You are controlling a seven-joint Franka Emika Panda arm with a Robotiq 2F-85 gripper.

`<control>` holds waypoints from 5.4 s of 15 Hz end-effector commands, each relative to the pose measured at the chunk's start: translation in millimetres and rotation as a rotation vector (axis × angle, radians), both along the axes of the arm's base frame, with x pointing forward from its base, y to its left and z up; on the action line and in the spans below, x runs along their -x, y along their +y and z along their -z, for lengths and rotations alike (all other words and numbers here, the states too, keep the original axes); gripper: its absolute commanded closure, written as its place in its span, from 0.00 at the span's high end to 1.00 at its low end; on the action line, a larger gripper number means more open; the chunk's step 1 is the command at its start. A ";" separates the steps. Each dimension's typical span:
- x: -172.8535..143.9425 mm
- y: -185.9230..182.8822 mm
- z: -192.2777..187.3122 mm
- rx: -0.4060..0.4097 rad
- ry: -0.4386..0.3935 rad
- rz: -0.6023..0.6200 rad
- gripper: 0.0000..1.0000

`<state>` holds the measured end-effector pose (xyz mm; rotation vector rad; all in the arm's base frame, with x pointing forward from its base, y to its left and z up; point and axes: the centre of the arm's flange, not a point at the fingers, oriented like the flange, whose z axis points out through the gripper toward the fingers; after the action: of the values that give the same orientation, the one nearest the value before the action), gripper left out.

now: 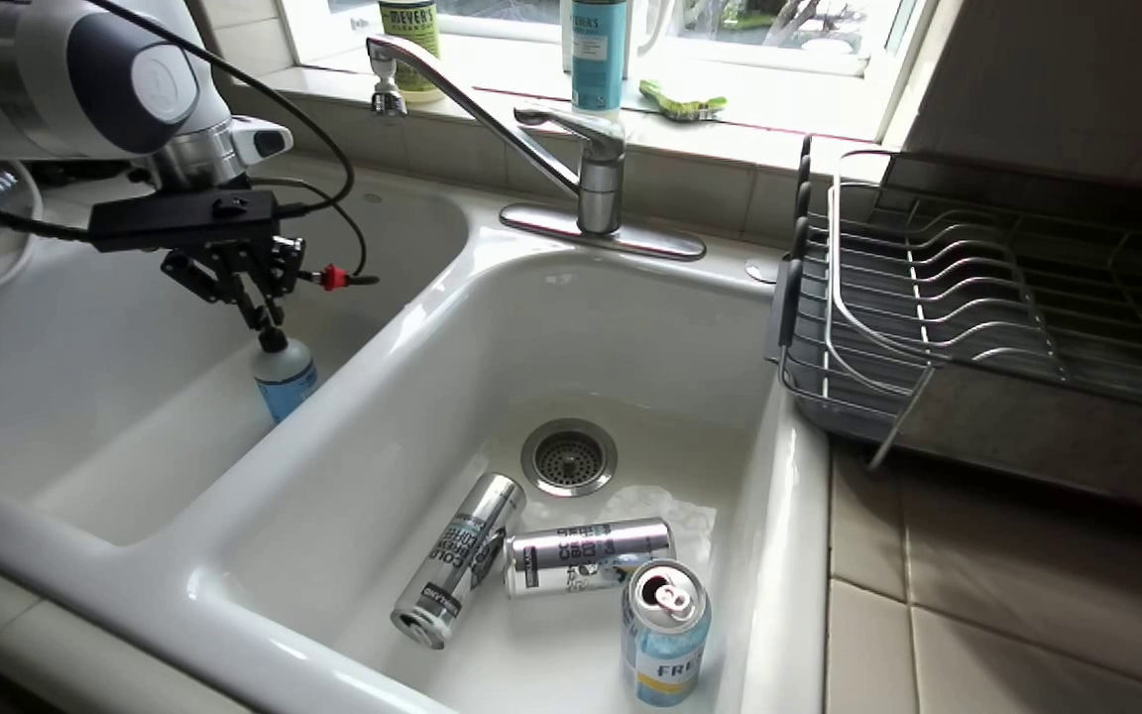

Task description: Remove the bottle from the sink and put it on the window sill

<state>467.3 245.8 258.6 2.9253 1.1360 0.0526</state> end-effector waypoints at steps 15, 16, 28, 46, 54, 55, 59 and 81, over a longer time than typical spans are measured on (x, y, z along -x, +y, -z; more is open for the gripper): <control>53.9 30.5 -176.2 0.035 -0.108 0.109 0.04; 60.3 32.2 -194.6 0.049 -0.121 0.122 0.04; 77.3 30.7 -257.4 0.068 -0.200 0.119 0.04; 29.8 -51.8 -526.8 0.110 -0.387 0.331 0.04; 10.6 -64.8 -516.0 0.087 -0.401 0.351 0.17; 10.9 -64.6 -516.8 0.086 -0.402 0.350 0.17; 0.8 -67.9 -524.4 0.081 -0.412 0.351 0.04; -180.4 -110.4 -481.8 0.055 -0.356 0.311 0.04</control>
<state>620.7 138.1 730.0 2.8575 0.5869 0.5105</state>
